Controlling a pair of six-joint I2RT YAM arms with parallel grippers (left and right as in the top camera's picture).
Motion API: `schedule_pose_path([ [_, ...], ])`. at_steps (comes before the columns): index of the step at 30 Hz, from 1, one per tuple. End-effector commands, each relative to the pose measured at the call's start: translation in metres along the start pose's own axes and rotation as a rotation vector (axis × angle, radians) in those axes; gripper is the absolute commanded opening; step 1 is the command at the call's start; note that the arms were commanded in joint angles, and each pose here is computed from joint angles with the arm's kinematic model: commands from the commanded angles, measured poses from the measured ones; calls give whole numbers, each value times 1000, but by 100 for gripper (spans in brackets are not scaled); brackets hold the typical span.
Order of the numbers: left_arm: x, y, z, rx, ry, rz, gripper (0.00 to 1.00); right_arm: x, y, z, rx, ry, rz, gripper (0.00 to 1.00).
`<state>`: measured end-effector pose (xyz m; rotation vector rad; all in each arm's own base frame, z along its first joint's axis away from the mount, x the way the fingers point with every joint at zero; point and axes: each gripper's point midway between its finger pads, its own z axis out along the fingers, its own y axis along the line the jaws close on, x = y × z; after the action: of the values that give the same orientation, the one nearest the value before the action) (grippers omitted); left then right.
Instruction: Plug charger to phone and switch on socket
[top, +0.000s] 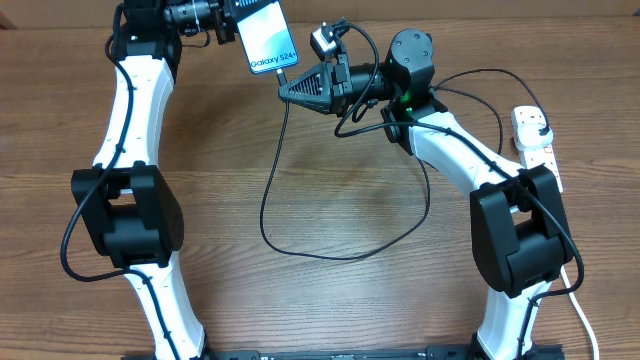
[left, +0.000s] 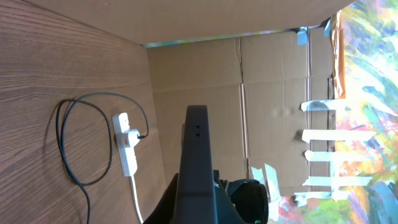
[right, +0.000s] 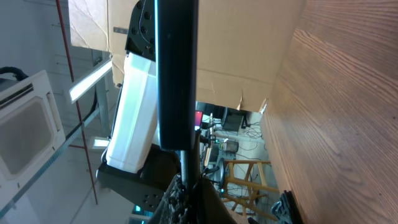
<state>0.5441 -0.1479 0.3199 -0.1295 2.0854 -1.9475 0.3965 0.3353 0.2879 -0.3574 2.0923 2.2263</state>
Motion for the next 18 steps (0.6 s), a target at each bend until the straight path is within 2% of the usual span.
schedule_pose_path([
  [1, 4, -10, -3, 19, 34, 32, 4, -8, 3, -4, -2, -22, -13, 4],
  [18, 5, -11, -1, 19, 35, 47, 4, -7, 3, -4, -2, -21, -13, 4],
])
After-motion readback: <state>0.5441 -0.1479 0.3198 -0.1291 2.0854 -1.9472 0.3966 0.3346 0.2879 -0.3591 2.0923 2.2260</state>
